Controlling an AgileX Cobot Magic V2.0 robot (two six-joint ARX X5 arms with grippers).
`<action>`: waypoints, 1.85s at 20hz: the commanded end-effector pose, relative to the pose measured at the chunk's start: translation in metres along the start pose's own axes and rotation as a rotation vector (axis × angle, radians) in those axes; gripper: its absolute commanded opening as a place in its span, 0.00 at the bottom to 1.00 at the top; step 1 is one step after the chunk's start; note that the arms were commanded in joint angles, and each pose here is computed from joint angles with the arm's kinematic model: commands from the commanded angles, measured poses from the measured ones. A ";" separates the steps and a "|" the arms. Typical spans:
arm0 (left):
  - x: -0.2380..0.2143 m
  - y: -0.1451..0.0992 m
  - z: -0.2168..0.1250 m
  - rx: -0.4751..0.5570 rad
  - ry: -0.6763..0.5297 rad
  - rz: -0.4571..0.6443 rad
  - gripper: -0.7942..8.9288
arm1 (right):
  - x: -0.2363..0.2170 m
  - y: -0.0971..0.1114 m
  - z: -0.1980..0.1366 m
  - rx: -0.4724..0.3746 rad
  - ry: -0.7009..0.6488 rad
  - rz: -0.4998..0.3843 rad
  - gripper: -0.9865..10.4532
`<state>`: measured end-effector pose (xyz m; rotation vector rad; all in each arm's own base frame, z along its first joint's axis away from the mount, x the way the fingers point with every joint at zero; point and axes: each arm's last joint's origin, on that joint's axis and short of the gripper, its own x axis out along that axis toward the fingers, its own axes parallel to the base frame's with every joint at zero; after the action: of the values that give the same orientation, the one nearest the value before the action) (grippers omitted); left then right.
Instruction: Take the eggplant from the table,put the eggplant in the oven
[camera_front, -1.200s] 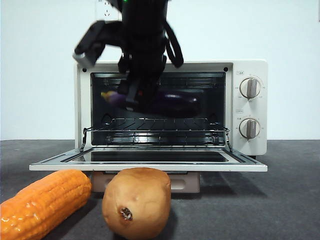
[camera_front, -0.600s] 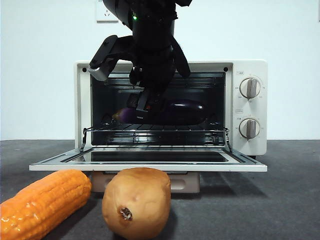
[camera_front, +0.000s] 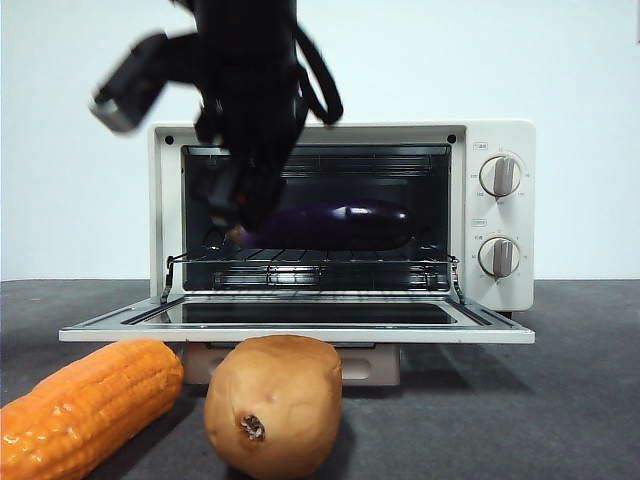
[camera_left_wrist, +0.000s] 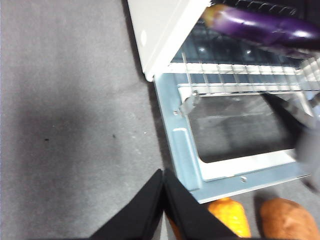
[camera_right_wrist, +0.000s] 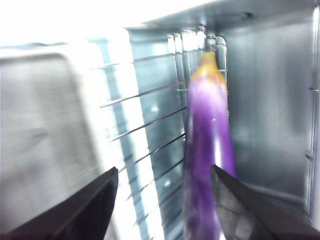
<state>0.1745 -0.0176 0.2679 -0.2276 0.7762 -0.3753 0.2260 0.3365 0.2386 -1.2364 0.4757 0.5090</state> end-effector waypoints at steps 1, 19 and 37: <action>0.018 0.008 0.003 -0.026 0.055 0.004 0.09 | -0.052 -0.014 0.005 0.147 -0.088 0.024 0.34; 0.133 0.056 -0.019 -0.253 0.389 -0.191 0.09 | -0.288 -0.117 -0.165 0.690 -0.544 0.131 0.09; 0.161 0.048 -0.037 -0.332 0.501 -0.480 0.09 | -0.315 -0.128 -0.215 0.813 -0.652 0.116 0.09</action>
<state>0.2637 -0.0389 0.1261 -0.6223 1.2759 -0.7271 0.0392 0.0647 0.4628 -0.2576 0.1578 0.6762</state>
